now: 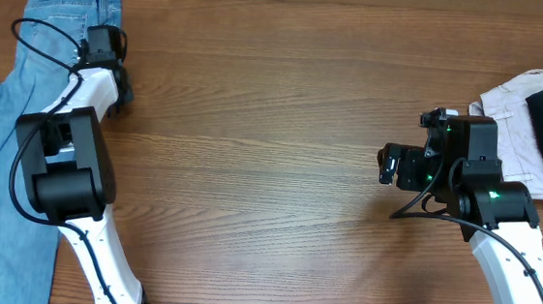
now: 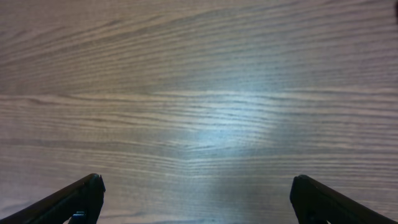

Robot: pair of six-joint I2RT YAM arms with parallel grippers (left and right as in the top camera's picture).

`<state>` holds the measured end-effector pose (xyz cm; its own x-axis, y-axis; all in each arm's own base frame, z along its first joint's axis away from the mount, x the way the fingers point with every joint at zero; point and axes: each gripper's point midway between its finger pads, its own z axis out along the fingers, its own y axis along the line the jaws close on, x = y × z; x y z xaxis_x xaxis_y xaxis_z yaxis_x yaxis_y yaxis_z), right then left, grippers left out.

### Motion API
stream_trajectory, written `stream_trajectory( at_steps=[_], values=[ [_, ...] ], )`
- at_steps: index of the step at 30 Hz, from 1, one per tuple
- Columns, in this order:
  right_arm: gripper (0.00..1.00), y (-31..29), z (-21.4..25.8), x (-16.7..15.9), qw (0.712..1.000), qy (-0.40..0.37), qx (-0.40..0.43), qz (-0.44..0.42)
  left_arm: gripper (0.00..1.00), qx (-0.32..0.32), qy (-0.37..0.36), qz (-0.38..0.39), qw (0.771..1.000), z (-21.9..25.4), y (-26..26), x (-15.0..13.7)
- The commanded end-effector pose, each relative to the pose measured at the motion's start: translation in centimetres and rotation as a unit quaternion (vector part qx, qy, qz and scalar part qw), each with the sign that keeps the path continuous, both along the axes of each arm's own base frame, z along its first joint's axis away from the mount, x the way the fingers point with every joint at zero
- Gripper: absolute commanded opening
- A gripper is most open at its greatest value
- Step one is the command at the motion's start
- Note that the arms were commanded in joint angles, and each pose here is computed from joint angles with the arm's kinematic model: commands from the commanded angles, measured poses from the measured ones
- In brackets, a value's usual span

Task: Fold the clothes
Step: 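Grasp the jeans with the left gripper and drag them toward the center, then grasp the jeans waistband with the right gripper beside the left gripper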

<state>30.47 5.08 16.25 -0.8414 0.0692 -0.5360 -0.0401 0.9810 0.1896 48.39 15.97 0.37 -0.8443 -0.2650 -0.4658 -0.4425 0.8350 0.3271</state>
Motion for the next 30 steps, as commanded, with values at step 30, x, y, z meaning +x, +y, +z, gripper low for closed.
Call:
stream_trajectory(
  at_steps=[30],
  values=[
    [1.0,-2.0,4.2,4.1,0.992,-0.108,-0.025,-0.067,0.04,-0.145,0.246,-0.647,0.707,5.7,-43.1,-20.6]
  ],
)
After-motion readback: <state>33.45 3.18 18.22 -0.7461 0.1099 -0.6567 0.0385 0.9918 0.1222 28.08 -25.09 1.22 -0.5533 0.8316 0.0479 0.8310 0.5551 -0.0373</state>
